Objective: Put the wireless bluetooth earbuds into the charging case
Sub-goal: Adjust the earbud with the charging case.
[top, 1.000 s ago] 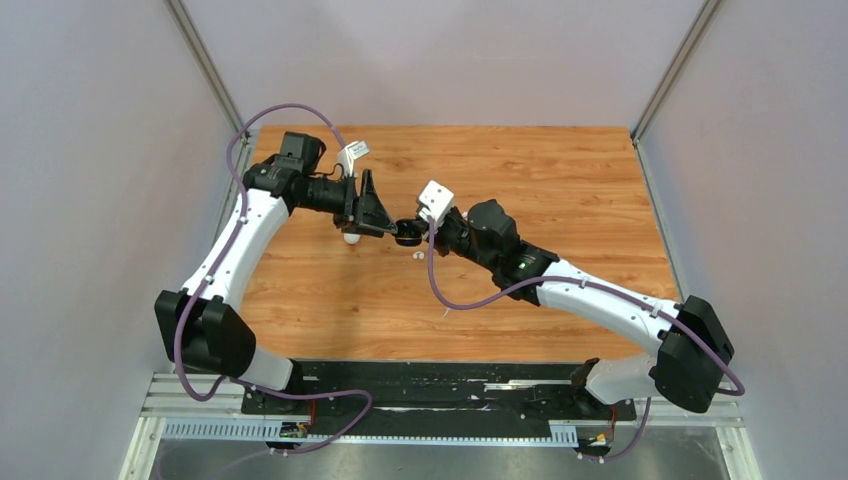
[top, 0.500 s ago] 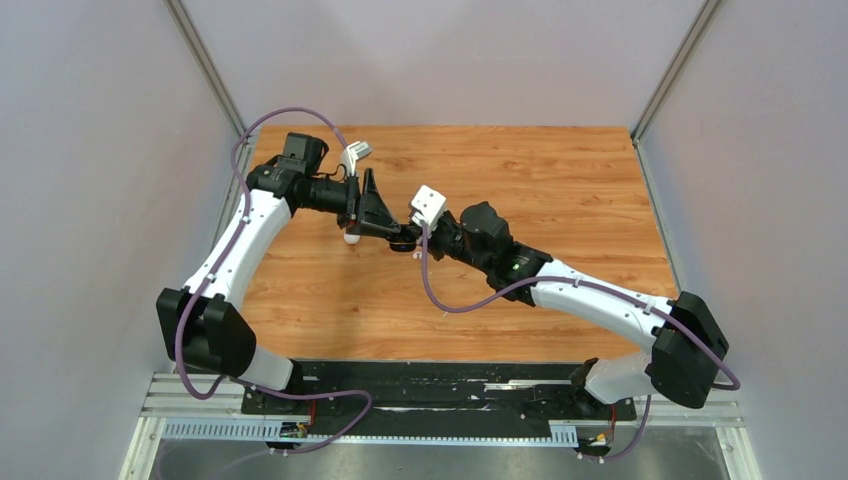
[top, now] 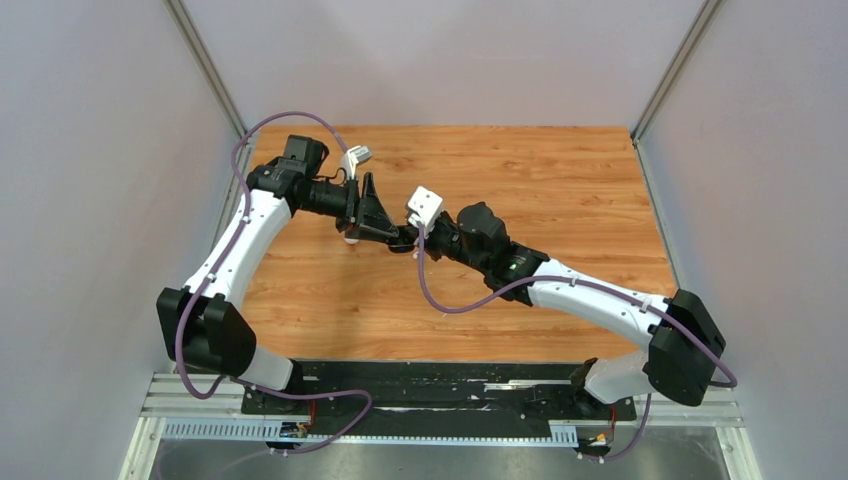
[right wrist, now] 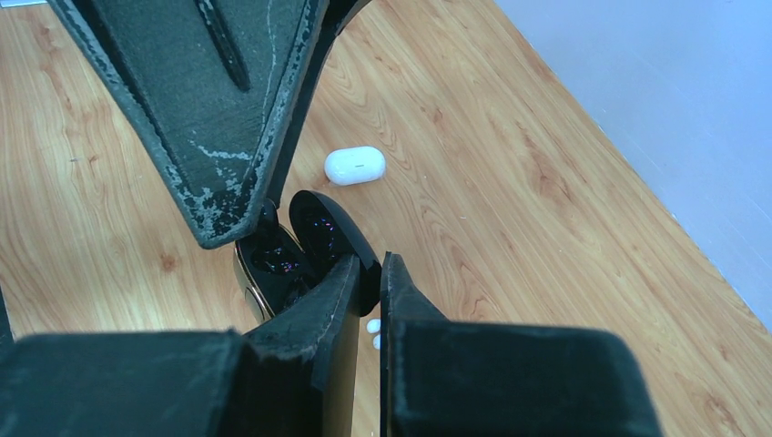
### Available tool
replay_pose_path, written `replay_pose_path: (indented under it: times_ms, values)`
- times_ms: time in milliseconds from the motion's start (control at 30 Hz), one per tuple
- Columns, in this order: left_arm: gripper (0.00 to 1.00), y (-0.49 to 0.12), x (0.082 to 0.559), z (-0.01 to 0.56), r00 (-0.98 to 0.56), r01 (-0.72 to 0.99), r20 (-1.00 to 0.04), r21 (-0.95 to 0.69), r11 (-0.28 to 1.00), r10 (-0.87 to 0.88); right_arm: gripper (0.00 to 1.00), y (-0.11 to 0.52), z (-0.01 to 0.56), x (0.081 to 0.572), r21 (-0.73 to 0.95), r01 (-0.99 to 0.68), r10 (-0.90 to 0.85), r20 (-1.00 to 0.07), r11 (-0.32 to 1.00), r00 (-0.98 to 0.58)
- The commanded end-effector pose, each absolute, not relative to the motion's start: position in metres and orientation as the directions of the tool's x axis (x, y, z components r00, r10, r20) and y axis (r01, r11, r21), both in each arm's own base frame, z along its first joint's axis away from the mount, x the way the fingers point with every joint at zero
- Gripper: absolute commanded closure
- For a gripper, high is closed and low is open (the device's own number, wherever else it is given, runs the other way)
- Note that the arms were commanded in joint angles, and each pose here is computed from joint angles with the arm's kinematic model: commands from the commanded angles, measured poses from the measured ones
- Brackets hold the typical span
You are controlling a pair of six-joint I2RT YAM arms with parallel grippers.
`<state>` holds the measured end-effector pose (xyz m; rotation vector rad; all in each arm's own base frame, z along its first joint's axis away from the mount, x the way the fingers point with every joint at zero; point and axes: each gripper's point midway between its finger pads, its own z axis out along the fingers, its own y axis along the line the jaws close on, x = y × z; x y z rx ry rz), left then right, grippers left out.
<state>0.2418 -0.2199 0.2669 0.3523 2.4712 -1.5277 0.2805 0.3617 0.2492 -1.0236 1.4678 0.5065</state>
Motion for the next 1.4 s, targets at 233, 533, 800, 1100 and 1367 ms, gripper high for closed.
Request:
replay_pose_path:
  times_ms: [233,533,800,1100,1367]
  values:
    - [0.32,-0.219,0.231,0.268,-0.956,0.291,-0.268,-0.856,0.426,0.115,1.00,0.368,0.277,0.289,-0.290,-0.791,-0.255,-0.951,0.538,0.175]
    - [0.33,-0.221,0.231,0.272,-0.957,0.291,-0.266,-0.866,0.407,0.118,1.00,0.369,0.275,0.289,-0.298,-0.794,-0.260,-0.948,0.530,0.183]
    - [0.35,-0.224,0.229,0.275,-0.962,0.273,-0.247,-0.884,0.378,0.118,1.00,0.371,0.273,0.290,-0.311,-0.789,-0.266,-0.944,0.529,0.193]
    - [0.37,-0.225,0.228,0.274,-0.965,0.261,-0.234,-0.895,0.362,0.117,1.00,0.374,0.272,0.291,-0.328,-0.784,-0.274,-0.939,0.527,0.209]
    - [0.38,-0.228,0.228,0.272,-0.968,0.249,-0.221,-0.903,0.350,0.120,1.00,0.378,0.273,0.285,-0.344,-0.789,-0.273,-0.934,0.509,0.231]
